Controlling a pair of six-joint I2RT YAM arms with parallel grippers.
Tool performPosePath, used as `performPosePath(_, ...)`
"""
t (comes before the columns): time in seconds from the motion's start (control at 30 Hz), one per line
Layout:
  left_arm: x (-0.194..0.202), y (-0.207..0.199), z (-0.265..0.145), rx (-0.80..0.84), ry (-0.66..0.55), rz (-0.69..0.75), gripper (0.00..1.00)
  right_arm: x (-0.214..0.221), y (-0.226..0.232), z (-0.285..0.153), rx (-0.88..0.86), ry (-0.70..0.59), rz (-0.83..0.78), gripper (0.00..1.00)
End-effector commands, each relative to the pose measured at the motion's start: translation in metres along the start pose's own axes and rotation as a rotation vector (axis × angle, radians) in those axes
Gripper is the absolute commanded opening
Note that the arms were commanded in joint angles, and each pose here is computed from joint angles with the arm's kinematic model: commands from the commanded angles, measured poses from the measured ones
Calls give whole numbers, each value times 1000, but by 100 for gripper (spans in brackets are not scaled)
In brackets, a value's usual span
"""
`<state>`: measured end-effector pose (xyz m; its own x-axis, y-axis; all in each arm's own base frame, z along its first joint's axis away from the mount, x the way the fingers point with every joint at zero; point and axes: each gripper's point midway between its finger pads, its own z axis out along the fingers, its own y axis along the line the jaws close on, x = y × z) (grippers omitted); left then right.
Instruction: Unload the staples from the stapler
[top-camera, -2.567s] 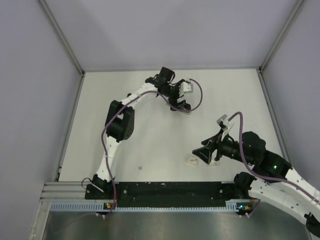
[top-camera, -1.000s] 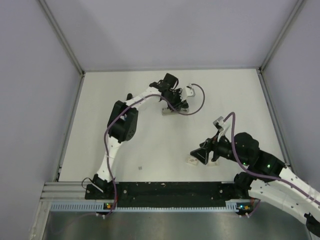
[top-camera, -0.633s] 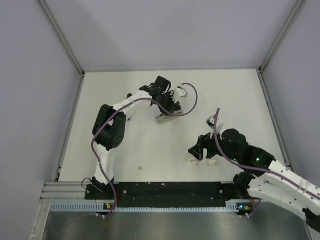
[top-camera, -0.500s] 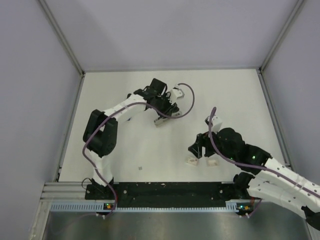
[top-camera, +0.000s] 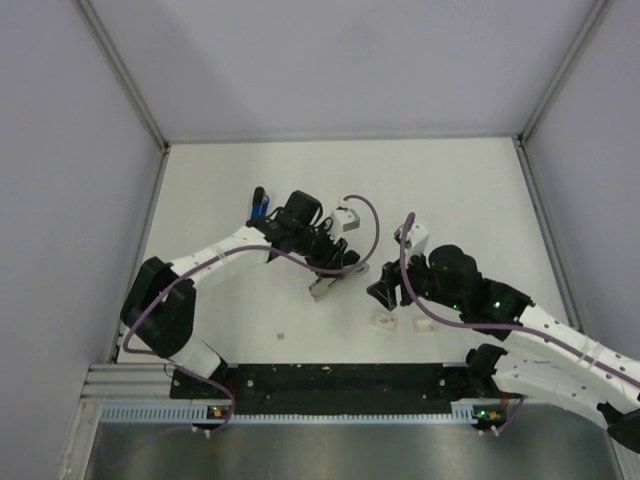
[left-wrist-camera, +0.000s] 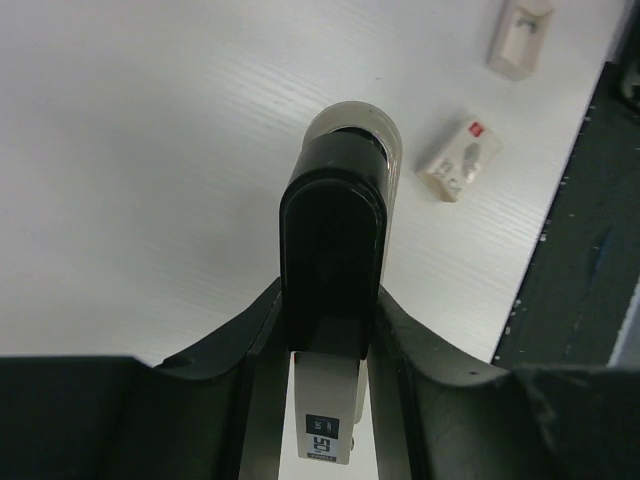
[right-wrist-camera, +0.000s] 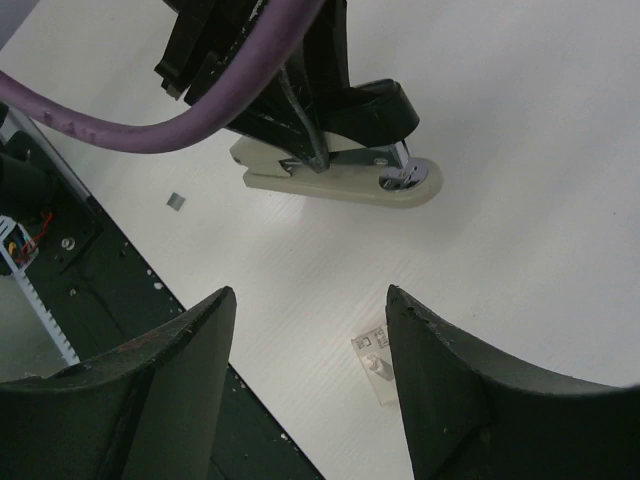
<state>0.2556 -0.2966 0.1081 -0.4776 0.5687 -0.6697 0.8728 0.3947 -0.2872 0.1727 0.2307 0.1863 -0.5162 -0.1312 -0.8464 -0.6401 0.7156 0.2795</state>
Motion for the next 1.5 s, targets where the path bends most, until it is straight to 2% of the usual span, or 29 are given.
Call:
performPosePath(0.0,-46,-70,-33,210,-204,76,0,-33,31,-15,-159,-95,-59,61)
performPosePath(0.13,-44,-115,-54,369,-255,111,0,-38,51,-31,-267,-92,-82,55)
performPosePath(0.47,-34,-166,-73,525,-288,187,0,-58,67,-75,-340,-113,-169,55)
performPosePath(0.8,-38,-186,-87,580,-342,254,0,-44,78,-80,-421,-52,-177,56)
performPosePath(1.1,-43,-196,-94,612,-356,251,0,-30,81,-72,-451,4,-177,56)
performPosePath(1.47,-47,-207,-102,652,-382,281,0,-27,83,-69,-471,15,-174,53)
